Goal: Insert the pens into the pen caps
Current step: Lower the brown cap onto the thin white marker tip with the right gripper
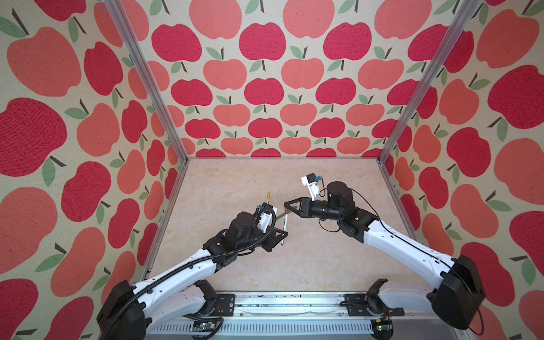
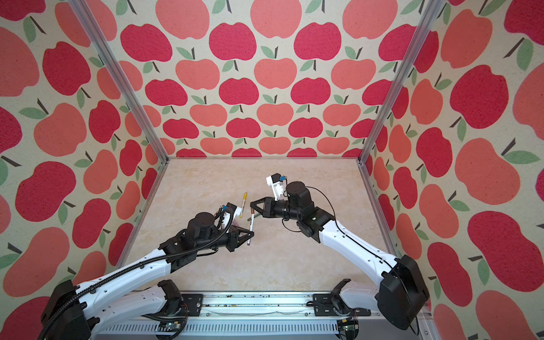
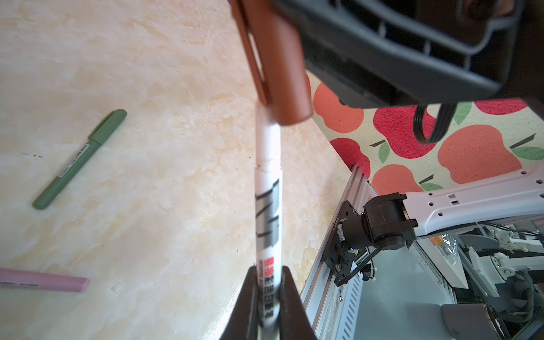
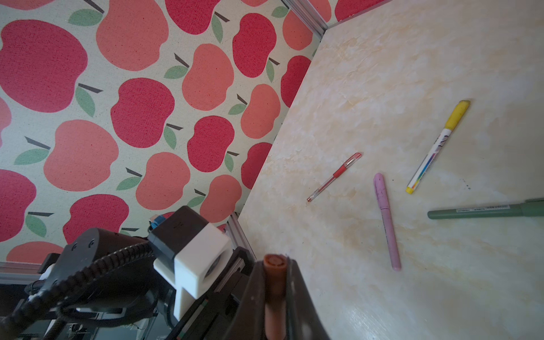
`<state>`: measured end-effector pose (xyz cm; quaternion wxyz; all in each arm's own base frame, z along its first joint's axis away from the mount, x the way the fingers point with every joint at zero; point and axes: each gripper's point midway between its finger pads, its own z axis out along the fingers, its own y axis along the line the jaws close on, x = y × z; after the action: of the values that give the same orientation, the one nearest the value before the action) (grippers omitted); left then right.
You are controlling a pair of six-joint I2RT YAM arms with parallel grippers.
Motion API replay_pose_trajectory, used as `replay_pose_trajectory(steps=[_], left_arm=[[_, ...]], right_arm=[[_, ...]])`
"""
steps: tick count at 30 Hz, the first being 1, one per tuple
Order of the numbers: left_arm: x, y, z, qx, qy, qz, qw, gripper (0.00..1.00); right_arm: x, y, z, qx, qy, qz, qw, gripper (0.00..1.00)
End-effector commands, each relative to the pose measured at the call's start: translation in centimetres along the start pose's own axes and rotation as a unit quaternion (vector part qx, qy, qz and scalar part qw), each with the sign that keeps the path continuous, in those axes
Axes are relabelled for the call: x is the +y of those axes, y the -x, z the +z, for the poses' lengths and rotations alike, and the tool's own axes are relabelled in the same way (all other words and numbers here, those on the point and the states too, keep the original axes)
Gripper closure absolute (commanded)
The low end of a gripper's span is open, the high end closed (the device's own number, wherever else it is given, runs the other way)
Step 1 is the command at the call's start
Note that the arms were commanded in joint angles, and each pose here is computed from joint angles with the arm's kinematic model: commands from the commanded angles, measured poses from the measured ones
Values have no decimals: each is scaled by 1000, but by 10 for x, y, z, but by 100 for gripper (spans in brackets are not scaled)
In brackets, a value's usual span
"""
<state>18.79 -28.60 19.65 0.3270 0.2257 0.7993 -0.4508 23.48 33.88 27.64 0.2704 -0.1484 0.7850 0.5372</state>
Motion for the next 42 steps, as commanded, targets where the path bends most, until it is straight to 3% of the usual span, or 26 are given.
replay_pose_trajectory(steps=[1, 7, 42], left_arm=[[-6, 2, -1, -12, -14, 7, 1000, 99], [-7, 3, -4, -15, -15, 9, 1000, 99], [-3, 6, -10, -32, -1, 15, 999, 98]], right_arm=[[8, 25, -11, -33, -11, -30, 999, 100], [3, 35, -10, -40, -17, -28, 999, 100], [17, 1, 0, 0, 4, -15, 1000, 100]])
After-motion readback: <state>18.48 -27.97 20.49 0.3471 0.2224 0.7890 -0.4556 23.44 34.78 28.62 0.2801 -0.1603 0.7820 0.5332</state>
